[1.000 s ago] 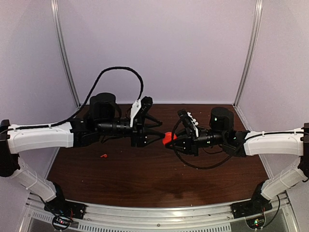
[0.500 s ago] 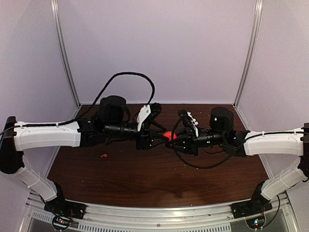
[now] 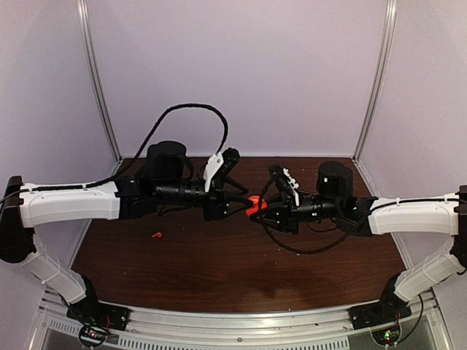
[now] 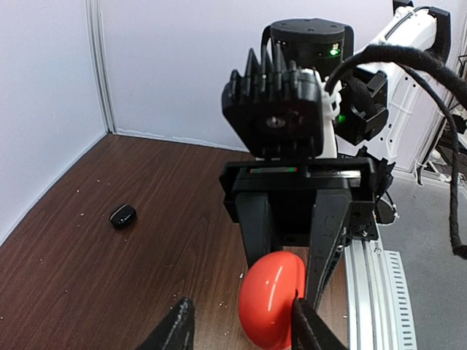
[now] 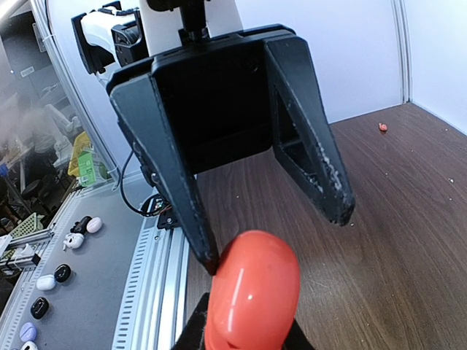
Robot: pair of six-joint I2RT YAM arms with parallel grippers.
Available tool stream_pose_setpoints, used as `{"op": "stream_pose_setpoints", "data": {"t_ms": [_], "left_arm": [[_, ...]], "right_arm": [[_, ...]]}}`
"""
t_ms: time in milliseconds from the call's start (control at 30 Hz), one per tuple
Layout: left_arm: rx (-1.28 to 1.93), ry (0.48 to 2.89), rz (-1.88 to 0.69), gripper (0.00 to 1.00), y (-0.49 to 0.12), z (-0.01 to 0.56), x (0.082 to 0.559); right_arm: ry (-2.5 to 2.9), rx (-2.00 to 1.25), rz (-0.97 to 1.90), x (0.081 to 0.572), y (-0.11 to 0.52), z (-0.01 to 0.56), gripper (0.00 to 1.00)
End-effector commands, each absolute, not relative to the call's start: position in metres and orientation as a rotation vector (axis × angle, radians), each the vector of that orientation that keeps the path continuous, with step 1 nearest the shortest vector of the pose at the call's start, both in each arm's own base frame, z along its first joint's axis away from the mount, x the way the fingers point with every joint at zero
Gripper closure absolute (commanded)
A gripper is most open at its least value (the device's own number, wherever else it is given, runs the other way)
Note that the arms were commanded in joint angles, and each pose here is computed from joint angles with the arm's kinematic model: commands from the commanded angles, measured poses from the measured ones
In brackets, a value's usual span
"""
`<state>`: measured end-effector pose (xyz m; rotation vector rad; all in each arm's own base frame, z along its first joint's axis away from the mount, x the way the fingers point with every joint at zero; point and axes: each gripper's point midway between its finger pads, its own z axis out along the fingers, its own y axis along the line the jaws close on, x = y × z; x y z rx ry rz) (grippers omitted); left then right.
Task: Insert the wireless bluetooth earbuds into the charging case
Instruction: Open the charging case.
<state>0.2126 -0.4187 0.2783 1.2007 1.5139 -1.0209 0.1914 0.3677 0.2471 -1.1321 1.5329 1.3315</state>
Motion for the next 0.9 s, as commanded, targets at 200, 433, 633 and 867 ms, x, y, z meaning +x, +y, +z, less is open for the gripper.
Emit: {"op": "stream_pose_setpoints", "data": {"t_ms": [200, 433, 633, 867], "left_arm": [[1.027, 1.544, -0.916, 0.54, -0.401, 0.293, 0.254], [1.025, 1.541, -0.916, 0.53, -0.399, 0.293, 0.254], [1.011, 1.496, -0.973, 0.50, -0.392, 0.302, 0.245], [0.888, 1.556, -1.032, 0.49, -0.360, 0.303, 0.268]], "right_arm": [[1.433, -1.192, 1.366, 0.174, 0.368, 0.266, 0.97], [1.437, -1.191, 1.365, 0.175, 0.368, 0.265, 0.97], [1.429, -1.191, 1.346, 0.175, 0.366, 0.263, 0.97], [1.300, -1.253, 1.306, 0.161, 0.357, 0.276, 0.95]]}}
